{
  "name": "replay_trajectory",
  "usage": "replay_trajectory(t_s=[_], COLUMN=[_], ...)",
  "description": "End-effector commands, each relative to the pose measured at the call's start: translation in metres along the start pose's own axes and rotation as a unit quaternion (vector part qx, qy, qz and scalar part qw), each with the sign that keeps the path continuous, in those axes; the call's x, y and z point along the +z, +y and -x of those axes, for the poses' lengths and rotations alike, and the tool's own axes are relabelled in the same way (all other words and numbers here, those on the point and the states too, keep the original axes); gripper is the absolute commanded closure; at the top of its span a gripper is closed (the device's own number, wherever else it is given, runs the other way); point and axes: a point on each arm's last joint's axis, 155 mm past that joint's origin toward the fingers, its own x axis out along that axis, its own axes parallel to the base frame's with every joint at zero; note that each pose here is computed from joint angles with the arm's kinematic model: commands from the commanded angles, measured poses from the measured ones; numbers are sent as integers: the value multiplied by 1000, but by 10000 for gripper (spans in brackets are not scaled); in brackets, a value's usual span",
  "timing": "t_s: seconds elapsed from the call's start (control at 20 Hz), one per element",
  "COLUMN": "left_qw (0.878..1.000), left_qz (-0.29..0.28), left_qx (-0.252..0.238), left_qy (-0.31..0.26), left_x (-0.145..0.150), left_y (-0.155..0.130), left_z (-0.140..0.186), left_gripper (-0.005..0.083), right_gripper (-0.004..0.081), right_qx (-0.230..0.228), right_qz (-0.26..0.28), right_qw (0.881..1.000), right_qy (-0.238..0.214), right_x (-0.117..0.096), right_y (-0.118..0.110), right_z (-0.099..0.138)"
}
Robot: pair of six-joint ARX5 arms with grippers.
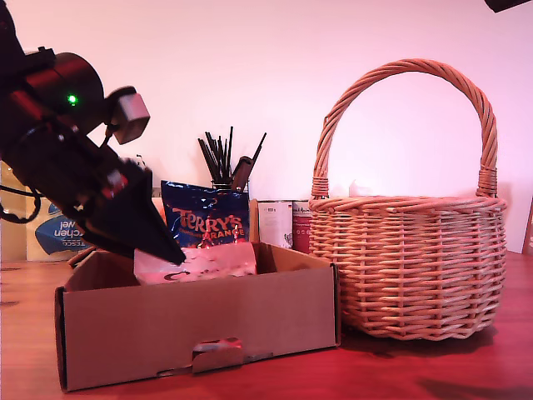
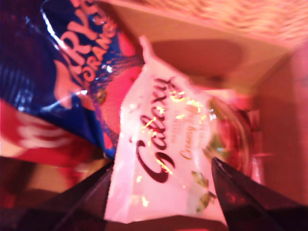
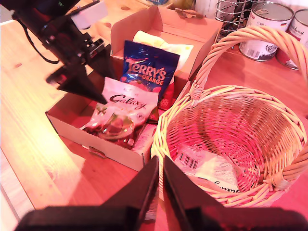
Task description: Move the bags of Easter eggs from the cardboard box on the left into the woven basket on the right side.
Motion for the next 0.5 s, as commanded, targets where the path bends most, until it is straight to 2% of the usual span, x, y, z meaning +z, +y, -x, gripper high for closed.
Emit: replay_trajectory(t_s=[0.0,0.35,0.45], left_qw=[1000,996,997], left_qz=[8,32,27], left_qx=[-28,-86,-54], left_qy=[3,19,42], left_x=[0,11,2], left_y=[-11,-36,-27], left_z=[0,10,7], left_gripper=[244,287,293], right_gripper=[783,783,783], right_qx=[2,3,3], right_qz=[5,5,5], right_qw=[1000,1000,1000], right_qy=[-4,-4,-5], right_x=[2,2,2], right_y=[1,2,2], right_z=[0,0,0])
